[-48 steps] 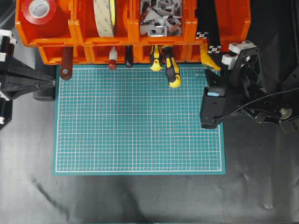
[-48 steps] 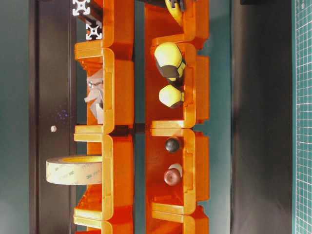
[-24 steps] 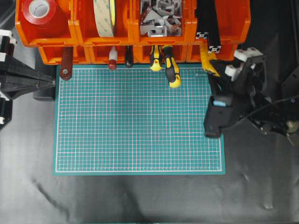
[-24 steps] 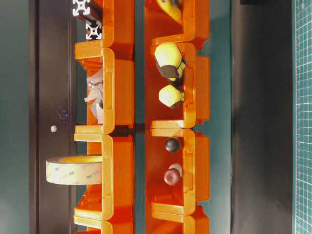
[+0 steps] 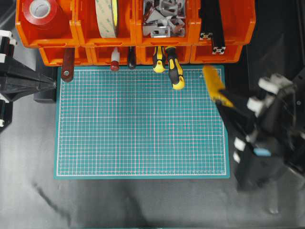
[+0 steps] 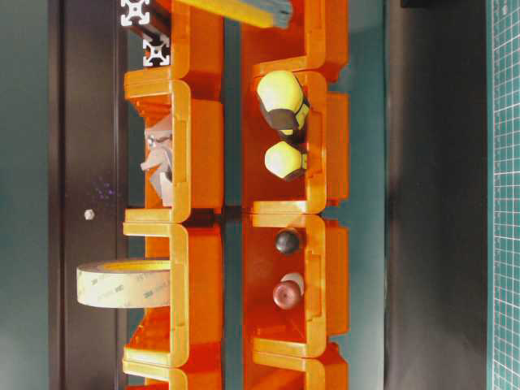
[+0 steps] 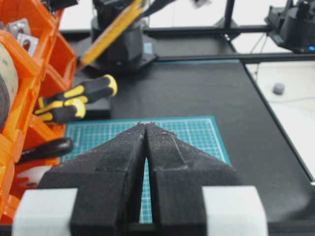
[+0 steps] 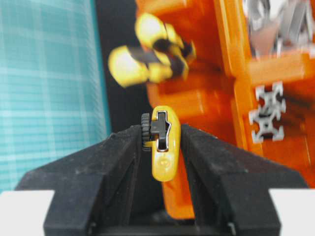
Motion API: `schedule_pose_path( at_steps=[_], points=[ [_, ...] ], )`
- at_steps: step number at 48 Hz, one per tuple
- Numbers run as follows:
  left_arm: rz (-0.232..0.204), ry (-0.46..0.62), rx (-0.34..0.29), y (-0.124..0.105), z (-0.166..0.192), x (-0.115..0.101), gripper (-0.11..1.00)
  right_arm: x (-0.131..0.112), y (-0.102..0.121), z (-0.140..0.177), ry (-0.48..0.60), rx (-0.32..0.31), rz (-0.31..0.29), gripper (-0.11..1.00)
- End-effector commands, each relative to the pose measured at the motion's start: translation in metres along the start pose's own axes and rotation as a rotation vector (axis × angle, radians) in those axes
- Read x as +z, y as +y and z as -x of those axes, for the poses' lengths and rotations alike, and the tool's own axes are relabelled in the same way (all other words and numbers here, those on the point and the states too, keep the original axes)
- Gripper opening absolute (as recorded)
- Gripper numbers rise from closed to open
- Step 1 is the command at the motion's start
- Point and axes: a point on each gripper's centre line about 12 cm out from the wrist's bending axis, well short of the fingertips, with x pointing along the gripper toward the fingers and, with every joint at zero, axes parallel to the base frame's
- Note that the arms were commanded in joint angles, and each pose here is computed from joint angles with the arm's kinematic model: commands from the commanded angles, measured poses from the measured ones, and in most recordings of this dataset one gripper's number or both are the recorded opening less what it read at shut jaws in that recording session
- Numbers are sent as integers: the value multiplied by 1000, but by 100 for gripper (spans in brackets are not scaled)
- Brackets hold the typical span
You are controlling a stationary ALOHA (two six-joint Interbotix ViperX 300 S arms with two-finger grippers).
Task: Pick cutter from container rack with right arm.
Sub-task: 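Pull the yellow cutter out of the rack with the right gripper, then lower the yellow cutter onto the center of the mat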
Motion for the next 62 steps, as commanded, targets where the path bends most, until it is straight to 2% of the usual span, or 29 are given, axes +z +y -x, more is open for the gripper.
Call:
schedule_pose_path(
  at_steps=[1,7,15,24,33,48,62],
  points=[
    [2,-34,-1,0,0,12,0,21,-6,22,-64,34,-50,27],
    [11,-38,-2,0,1,13,0,39,9,34,-121,94,-46,27],
    [31,-44,-3,0,3,14,0,59,42,27,-176,180,-17,27],
    [32,-49,-3,0,5,15,0,65,73,-4,-188,225,40,27],
    [34,-44,-2,0,6,16,0,61,98,-49,-183,254,151,27],
    [34,-39,-19,-4,7,15,0,58,103,-111,-181,290,302,27],
    [34,-34,-43,-9,6,14,0,48,96,-151,-177,317,372,27]
  ],
)
